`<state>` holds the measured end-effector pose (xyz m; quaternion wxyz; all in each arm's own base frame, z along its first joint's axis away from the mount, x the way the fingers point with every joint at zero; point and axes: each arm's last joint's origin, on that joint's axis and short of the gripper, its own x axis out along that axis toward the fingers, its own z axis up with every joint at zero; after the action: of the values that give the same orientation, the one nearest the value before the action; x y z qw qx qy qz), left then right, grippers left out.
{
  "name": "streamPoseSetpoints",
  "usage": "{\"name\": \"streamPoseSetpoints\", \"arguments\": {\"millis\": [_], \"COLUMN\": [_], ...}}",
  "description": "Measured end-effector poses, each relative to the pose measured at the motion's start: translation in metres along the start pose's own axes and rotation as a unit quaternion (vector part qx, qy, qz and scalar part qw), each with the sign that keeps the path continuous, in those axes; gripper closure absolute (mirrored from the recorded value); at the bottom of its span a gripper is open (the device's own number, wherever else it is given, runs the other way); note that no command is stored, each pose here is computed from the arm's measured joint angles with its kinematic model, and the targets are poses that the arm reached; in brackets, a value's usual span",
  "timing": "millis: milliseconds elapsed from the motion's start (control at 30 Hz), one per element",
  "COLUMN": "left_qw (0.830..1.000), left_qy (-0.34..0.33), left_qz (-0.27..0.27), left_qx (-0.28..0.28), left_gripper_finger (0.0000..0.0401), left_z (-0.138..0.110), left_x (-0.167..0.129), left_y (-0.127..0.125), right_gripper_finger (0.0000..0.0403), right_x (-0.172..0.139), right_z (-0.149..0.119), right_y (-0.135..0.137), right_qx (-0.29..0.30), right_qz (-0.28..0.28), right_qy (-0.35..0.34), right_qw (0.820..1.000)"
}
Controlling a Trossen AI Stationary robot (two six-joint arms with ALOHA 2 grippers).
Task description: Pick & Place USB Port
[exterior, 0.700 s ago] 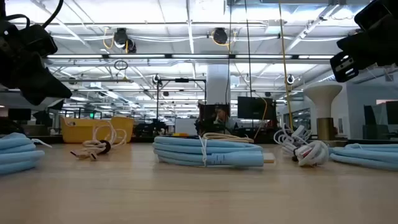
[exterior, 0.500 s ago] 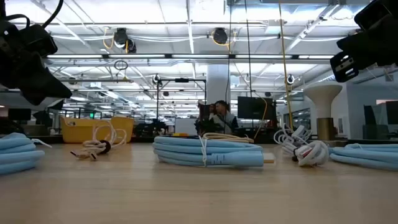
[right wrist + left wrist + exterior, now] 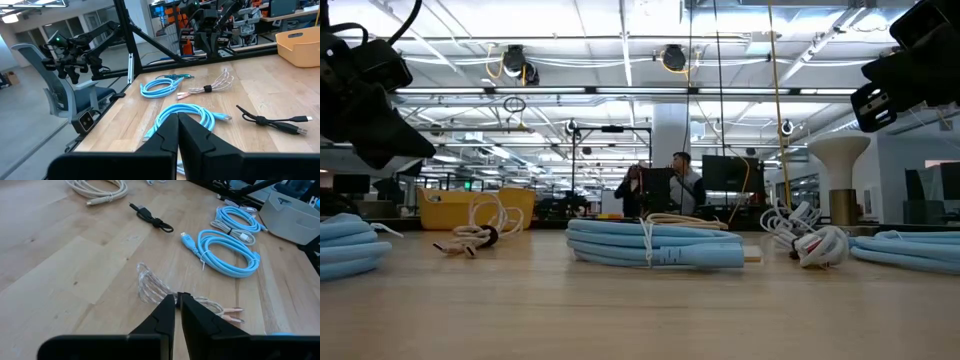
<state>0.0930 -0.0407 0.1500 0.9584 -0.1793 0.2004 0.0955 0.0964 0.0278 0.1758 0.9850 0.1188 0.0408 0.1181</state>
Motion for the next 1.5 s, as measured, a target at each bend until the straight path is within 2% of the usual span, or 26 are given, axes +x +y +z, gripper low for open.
{"name": "streamPoseSetpoints", "arguments": {"millis": [433, 500, 633, 733, 867, 1033, 1133, 1267, 1400, 1500], "left_qw": [1.0, 1.0, 1.0, 1.0, 1.0, 1.0, 1.0, 1.0, 1.0, 1.0], "left_qy": [0.0, 0.0, 0.0, 0.0, 0.0, 0.0, 0.0, 0.0, 0.0, 0.0], "left_qz": [0.0, 0.0, 0.0, 0.0, 0.0, 0.0, 0.0, 0.0, 0.0, 0.001], "left_qx": [0.0, 0.0, 0.0, 0.0, 0.0, 0.0, 0.0, 0.0, 0.0, 0.0], "left_gripper_finger": [0.037, 0.037, 0.037, 0.037, 0.037, 0.037, 0.037, 0.037, 0.037, 0.037], "left_z": [0.0, 0.0, 0.0, 0.0, 0.0, 0.0, 0.0, 0.0, 0.0, 0.0], "left_x": [0.0, 0.0, 0.0, 0.0, 0.0, 0.0, 0.0, 0.0, 0.0, 0.0], "left_y": [0.0, 0.0, 0.0, 0.0, 0.0, 0.0, 0.0, 0.0, 0.0, 0.0], "right_gripper_finger": [0.0403, 0.0403, 0.0403, 0.0403, 0.0403, 0.0403, 0.0403, 0.0403, 0.0403, 0.0403], "right_x": [0.0, 0.0, -0.001, -0.002, -0.006, -0.01, -0.012, -0.011, -0.008, -0.005], "right_z": [0.0, 0.003, 0.013, 0.021, 0.034, 0.043, 0.047, 0.045, 0.039, 0.036], "right_y": [0.0, 0.001, 0.003, 0.001, 0.0, -0.002, -0.001, -0.003, -0.005, -0.005], "right_qx": [0.002, 0.024, 0.108, 0.186, 0.287, 0.322, 0.339, 0.33, 0.28, 0.292], "right_qz": [0.0, 0.005, 0.014, -0.024, -0.04, -0.069, -0.06, -0.086, -0.127, -0.13], "right_qy": [-0.001, -0.018, -0.066, -0.127, -0.218, -0.291, -0.312, -0.309, -0.282, -0.268], "right_qw": [1.0, 1.0, 0.992, 0.974, 0.932, 0.898, 0.885, 0.888, 0.909, 0.909]}}
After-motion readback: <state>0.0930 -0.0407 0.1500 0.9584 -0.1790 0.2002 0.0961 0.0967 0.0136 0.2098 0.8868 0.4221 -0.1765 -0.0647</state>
